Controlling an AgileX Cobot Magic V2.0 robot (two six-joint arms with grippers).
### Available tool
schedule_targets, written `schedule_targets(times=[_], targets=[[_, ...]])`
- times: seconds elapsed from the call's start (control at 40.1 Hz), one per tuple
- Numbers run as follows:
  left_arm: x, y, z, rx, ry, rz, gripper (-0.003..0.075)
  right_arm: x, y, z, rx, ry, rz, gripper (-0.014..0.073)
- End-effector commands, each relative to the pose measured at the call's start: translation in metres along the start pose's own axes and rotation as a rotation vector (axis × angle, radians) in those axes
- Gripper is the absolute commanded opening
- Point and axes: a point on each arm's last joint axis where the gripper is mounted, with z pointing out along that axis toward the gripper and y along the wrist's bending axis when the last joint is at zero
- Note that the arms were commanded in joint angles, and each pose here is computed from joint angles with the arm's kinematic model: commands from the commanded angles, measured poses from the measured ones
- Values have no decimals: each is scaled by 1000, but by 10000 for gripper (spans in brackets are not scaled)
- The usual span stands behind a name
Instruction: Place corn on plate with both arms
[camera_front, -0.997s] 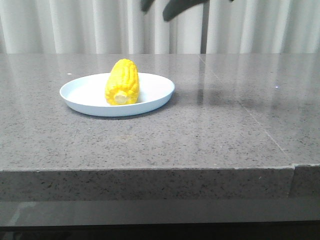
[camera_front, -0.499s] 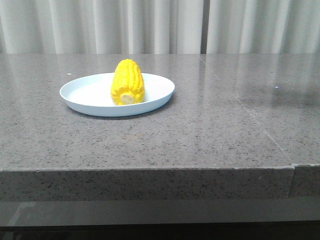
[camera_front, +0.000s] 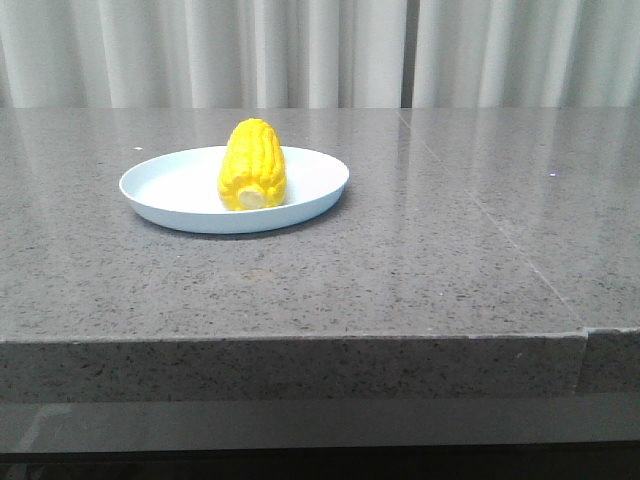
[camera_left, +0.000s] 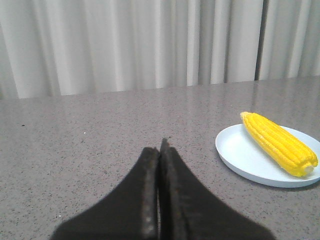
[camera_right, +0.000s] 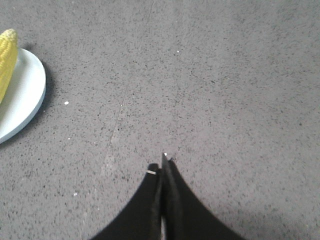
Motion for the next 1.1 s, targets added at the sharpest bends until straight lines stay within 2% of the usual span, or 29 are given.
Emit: schedule_targets(times=[0.0,0.175,0.374,1.072], targets=[[-14,0,-2,7,-90,-8,-20,11,-2,-18,-2,-178,-16,-82],[-14,0,-2,7,-90,-8,-20,54,-7,-47,-4,-289,-32,-82],[-14,0,-2,7,-90,-8,-20,81,-9,-68,-13,-387,-32,-82],[-14,0,-2,7,-90,-8,-20,85,-10,-74,-15,-412,-33,-82]])
